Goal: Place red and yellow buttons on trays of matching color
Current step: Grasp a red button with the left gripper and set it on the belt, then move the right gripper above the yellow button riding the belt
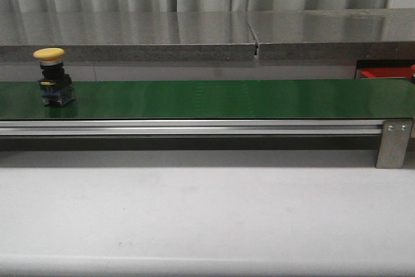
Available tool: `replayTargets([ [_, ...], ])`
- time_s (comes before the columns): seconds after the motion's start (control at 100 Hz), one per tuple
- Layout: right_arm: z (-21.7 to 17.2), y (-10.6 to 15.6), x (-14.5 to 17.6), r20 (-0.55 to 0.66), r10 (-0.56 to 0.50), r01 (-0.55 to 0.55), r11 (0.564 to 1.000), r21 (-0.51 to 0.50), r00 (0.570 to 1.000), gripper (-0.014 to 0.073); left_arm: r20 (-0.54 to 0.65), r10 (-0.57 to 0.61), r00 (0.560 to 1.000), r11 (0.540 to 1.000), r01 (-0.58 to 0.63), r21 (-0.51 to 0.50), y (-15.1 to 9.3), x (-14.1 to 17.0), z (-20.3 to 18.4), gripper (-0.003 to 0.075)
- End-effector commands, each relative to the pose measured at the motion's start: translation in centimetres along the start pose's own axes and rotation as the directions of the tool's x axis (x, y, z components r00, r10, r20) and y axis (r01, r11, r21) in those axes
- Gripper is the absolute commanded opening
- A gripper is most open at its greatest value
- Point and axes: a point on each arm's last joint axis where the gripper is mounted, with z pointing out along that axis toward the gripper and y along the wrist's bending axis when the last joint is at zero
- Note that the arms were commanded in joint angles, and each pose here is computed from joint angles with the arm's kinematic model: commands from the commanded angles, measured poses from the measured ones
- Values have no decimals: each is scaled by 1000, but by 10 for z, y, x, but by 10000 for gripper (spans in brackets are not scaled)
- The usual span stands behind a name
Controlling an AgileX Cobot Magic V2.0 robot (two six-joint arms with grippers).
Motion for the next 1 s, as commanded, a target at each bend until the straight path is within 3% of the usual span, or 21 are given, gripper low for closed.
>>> replayTargets([
  [0.0,-3,-3,-13,72,-3,0,999,33,997,-75,82,15,997,1000,-17,23,-13,-4,-25,169],
  [0.16,-3,-3,-13,72,-3,0,999,33,997,-75,73,33,997,999,-34,19,-11,-2,-20,212],
  [0.31,-3,-3,-13,72,-3,0,999,33,997,-75,63,41,997,999,-43,19,-11,-1,-20,476],
  [0.38,-3,-3,-13,72,-3,0,999,33,997,-75,61,38,997,999,-39,25,-11,-1,-20,557],
  [0.65,-3,-3,-13,72,-3,0,999,33,997,-75,155,129,979,991,-134,23,-25,-1,-59,563],
  [0.7,-3,-3,-13,72,-3,0,999,33,997,-75,184,169,968,984,-176,22,-33,1,-72,531],
  [0.75,-3,-3,-13,72,-3,0,999,33,997,-75,214,195,957,979,-204,23,-40,4,-86,452],
  [0.82,-3,-3,-13,72,-3,0,999,33,997,-75,248,242,938,966,-256,23,-55,10,-103,265],
  [0.9,-3,-3,-13,72,-3,0,999,33,997,-75,273,310,911,945,-327,18,-70,24,-119,-14],
  [0.99,-3,-3,-13,72,-3,0,999,33,997,-75,298,353,887,928,-374,14,-82,41,-132,-20],
])
